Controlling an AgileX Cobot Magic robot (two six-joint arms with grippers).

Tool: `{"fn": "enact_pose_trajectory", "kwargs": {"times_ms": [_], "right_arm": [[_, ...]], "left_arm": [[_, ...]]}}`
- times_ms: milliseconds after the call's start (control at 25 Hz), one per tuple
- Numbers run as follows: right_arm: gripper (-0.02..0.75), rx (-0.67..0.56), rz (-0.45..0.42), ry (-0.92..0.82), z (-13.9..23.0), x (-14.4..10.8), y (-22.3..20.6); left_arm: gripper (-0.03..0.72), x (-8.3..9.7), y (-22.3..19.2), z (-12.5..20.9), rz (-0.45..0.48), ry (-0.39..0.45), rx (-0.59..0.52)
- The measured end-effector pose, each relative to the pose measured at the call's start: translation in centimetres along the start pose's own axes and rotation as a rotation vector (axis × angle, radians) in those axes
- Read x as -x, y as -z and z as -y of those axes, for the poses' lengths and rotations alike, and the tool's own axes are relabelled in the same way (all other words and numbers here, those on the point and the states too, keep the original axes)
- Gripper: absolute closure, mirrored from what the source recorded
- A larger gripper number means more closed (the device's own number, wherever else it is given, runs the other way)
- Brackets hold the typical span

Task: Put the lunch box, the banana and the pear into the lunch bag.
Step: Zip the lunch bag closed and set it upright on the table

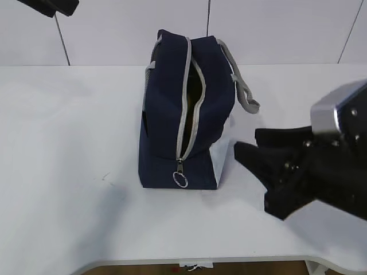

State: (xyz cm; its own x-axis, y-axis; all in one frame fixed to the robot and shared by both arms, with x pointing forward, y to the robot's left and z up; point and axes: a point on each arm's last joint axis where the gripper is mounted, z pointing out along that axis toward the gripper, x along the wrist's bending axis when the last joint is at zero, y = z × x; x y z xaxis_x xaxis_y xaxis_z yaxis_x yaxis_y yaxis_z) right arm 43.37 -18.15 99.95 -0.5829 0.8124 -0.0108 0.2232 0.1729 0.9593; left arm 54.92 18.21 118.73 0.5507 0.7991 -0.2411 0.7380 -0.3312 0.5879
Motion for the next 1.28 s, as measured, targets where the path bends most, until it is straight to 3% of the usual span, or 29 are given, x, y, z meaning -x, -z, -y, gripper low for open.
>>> {"fn": "enact_pose_trajectory", "kwargs": {"times_ms": [400,800,1280], "right_arm": [[0.391,-0.042,-0.163,0.008,4.2,-1.5,-1.1],[0.391,-0.080,-0.266,-0.078,8.4,-2.2,-4.0],[0.391,-0.049,-0.247,-0.161,10.0,-1.9,-6.1]], "left_arm": [[0.361,0.0,0.0,0.0,-0.001,-0.001,-0.002],[0.363,0.0,0.0,0.0,-0.003,-0.001,-0.002],[0.363,0.0,0.0,0.0,-0.003,-0.001,-0.002]]}}
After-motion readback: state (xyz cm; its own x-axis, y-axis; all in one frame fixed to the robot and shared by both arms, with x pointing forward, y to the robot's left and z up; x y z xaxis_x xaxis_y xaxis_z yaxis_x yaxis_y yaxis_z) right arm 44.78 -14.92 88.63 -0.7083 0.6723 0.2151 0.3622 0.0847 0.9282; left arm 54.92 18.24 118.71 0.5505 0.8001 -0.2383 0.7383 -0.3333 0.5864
